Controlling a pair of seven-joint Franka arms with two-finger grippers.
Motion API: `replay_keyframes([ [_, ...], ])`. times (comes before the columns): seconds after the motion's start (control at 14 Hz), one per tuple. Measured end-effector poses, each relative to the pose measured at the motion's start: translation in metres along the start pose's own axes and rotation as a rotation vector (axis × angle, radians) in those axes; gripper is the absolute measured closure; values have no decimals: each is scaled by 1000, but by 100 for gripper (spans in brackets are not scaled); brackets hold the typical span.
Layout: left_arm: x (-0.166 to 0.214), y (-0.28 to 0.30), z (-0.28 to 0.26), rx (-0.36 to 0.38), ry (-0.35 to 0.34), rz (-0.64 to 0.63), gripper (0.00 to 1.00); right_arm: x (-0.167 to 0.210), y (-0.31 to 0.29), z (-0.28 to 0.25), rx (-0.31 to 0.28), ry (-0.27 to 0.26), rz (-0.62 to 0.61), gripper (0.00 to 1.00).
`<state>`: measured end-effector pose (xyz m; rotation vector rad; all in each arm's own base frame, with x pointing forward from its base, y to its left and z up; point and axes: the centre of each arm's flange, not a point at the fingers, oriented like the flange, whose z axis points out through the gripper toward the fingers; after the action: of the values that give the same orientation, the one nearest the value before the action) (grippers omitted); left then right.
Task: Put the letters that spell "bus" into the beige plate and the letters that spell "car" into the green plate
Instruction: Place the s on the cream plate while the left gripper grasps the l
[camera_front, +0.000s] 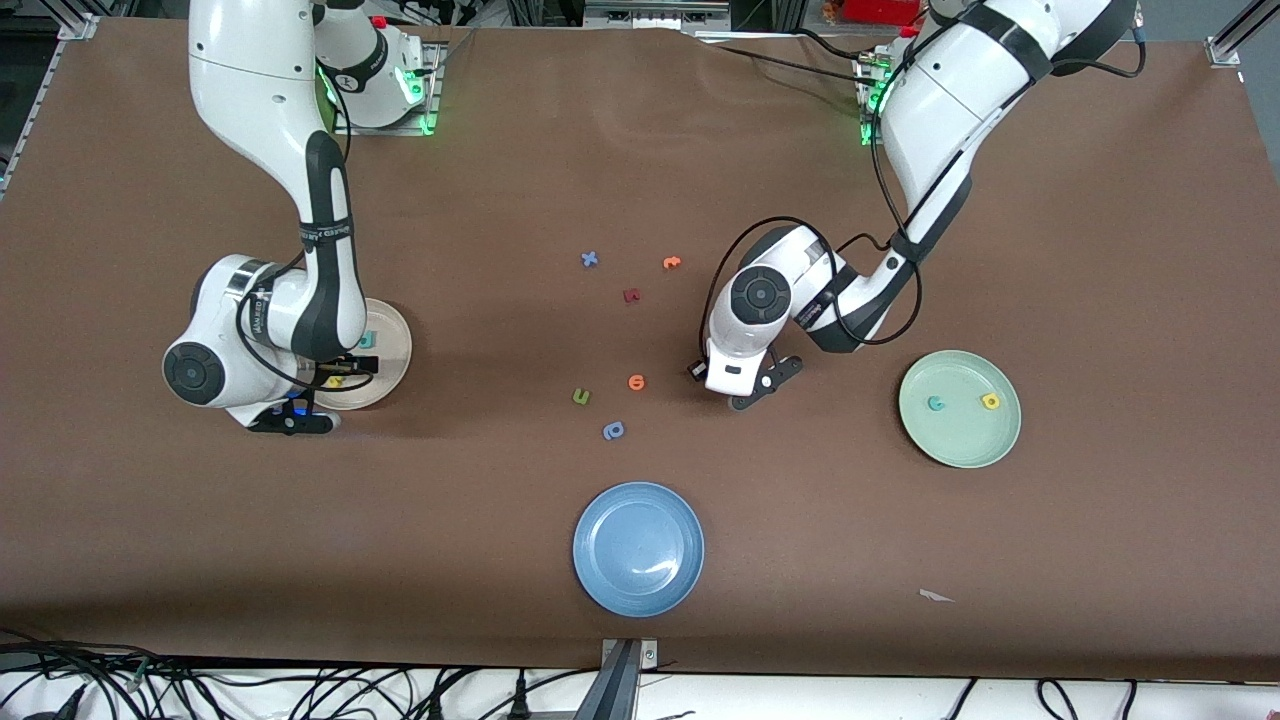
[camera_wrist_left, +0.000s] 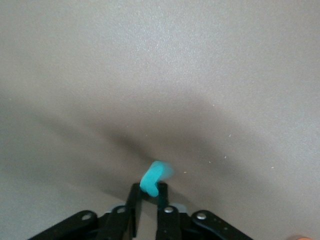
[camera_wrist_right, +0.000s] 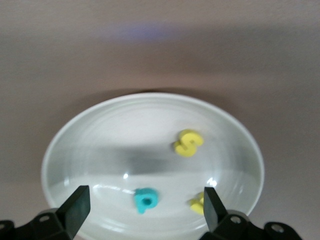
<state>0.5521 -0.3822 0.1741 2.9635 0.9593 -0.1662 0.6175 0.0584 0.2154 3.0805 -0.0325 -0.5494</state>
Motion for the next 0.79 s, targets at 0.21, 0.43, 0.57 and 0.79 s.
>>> replay_keyframes([
  [0.21,0,0,0,0,0,0,92,-3,-16,-32,30,-15,-13,0],
  [0.43,2,-1,0,0,1,-2,96,-10,-25,-74,61,-16,-31,0],
  [0.57,2,-1,0,0,1,-3,97,-16,-34,-110,80,1,-60,0],
  [0.79,17,6,-15,-33,20,-21,95,-28,-53,-161,101,31,-110,0],
])
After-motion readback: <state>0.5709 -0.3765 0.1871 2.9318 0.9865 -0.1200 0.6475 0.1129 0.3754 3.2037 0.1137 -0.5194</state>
